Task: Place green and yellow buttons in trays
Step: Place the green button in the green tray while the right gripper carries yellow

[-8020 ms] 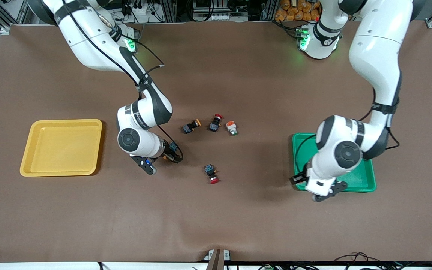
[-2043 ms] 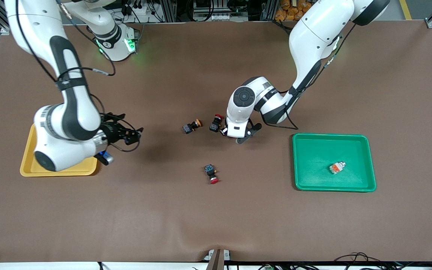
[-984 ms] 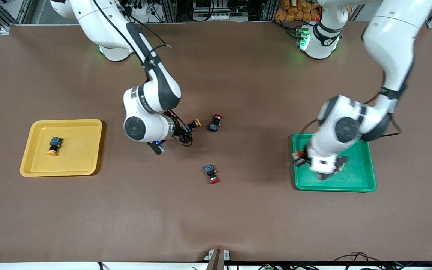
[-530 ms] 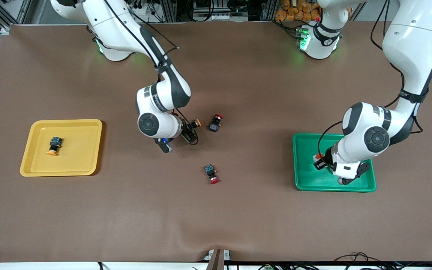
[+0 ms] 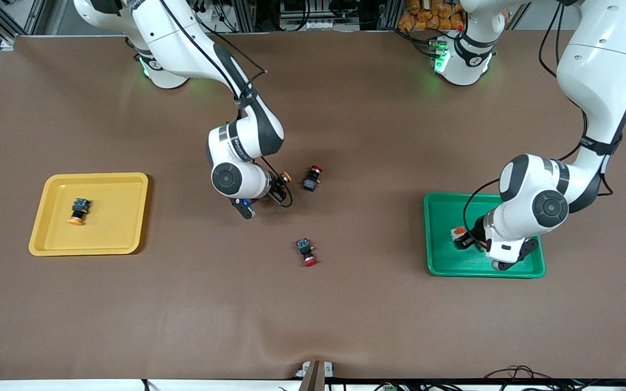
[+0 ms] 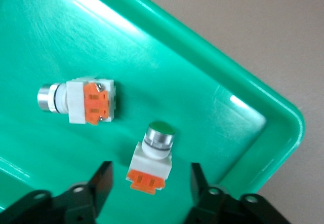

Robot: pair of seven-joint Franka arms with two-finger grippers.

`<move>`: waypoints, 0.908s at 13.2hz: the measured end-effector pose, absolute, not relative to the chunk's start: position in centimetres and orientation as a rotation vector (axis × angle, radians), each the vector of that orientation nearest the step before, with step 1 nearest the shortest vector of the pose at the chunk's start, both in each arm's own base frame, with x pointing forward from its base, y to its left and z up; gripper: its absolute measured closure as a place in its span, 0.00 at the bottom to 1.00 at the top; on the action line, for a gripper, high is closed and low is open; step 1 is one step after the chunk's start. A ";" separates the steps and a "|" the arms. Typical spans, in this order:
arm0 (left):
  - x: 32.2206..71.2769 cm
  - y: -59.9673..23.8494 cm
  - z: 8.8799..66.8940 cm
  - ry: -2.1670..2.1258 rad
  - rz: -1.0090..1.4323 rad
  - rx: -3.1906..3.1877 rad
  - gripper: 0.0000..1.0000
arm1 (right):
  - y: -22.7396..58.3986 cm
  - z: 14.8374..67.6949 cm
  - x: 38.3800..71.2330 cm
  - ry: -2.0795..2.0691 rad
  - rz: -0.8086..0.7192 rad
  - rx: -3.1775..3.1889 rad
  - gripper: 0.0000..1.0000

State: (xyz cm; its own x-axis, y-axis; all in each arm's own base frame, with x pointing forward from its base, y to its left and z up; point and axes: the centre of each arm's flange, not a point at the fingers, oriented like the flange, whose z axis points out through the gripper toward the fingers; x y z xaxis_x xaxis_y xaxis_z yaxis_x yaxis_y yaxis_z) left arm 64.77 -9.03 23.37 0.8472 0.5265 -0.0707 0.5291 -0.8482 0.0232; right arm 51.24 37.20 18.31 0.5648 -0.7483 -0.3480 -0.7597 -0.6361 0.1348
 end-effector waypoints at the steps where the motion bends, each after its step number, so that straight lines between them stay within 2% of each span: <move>1: 65.0 -9.1 23.9 0.850 -0.081 2.976 0.14 | 37.1 18.3 51.3 1.329 0.587 -2.751 0.59; 2: 65.3 -9.1 24.7 0.848 -0.065 2.976 0.03 | 36.9 18.3 51.4 1.332 0.586 -2.751 0.59; 3: 65.6 -9.1 25.9 0.849 -0.064 2.984 0.00 | 36.6 18.4 51.5 1.334 0.595 -2.755 0.59; 5: 66.3 -9.1 29.7 0.859 -0.098 3.019 0.00 | 35.1 18.9 51.9 1.282 0.653 -2.795 0.59; 8: 67.0 -9.4 36.8 0.858 -0.150 3.065 0.00 | 28.5 21.9 54.1 1.125 0.784 -2.854 0.59; 12: 66.7 -9.1 43.8 0.576 -0.053 3.137 0.00 | 19.7 25.3 56.3 0.931 0.846 -2.918 0.59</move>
